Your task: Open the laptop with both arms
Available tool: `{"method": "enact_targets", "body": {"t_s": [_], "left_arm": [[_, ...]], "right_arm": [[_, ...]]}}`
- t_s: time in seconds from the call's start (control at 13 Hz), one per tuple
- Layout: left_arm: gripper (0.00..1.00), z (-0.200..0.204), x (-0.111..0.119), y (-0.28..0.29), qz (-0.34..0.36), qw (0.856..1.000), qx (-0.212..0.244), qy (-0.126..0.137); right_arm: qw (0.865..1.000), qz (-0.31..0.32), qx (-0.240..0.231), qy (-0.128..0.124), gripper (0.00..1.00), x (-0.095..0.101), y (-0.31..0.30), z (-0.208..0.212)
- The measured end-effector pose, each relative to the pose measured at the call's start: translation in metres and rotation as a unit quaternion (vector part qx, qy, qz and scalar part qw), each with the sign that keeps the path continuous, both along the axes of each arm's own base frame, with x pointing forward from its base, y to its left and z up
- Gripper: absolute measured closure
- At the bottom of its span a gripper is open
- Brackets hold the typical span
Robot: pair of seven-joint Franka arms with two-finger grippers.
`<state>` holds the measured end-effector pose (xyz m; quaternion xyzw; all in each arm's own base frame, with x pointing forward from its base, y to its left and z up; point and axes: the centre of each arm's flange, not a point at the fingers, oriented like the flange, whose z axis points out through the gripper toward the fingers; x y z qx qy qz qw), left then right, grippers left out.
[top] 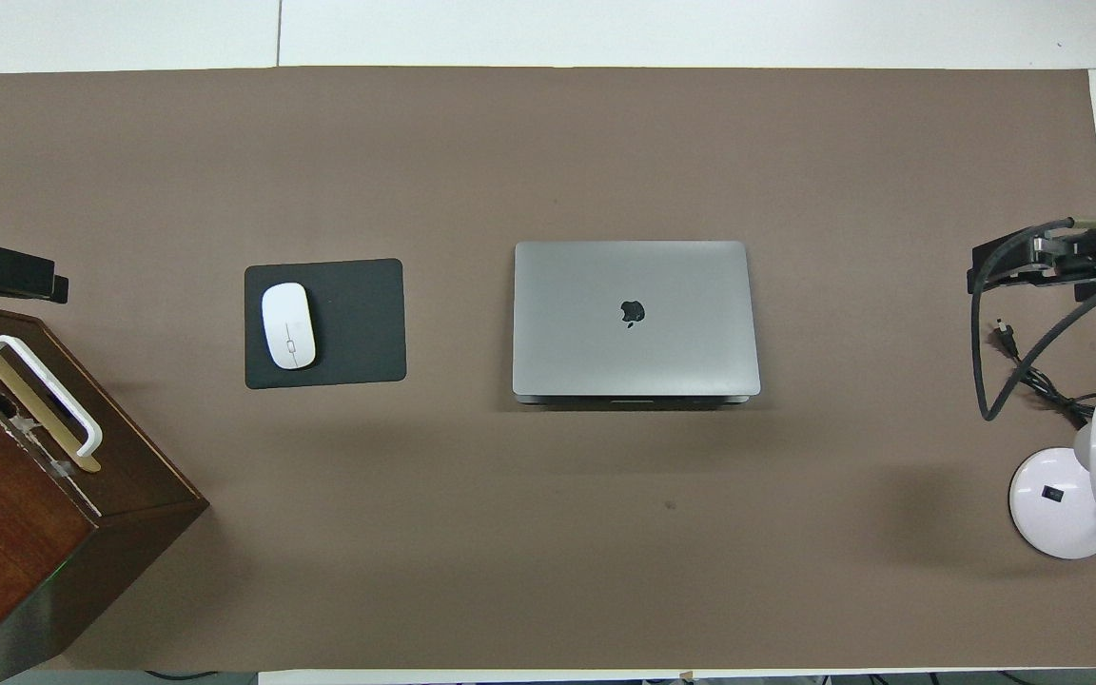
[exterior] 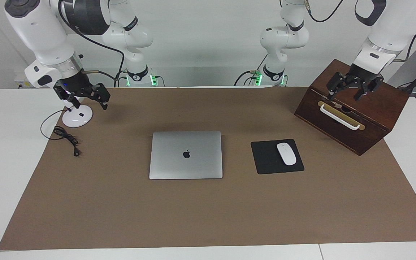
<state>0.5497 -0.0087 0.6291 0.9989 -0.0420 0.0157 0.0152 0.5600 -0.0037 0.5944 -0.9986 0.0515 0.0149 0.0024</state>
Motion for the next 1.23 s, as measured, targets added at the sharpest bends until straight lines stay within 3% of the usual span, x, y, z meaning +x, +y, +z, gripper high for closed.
{"method": "enact_targets", "body": {"t_s": [1.23], "left_arm": [[0.0,0.0008,0.001,0.0051,0.005,1.0,0.0,-0.005]], "right_arm": [[1.0,-0.004,0.019,0.004,0.0,-0.0009,0.0009,-0.0006]]}}
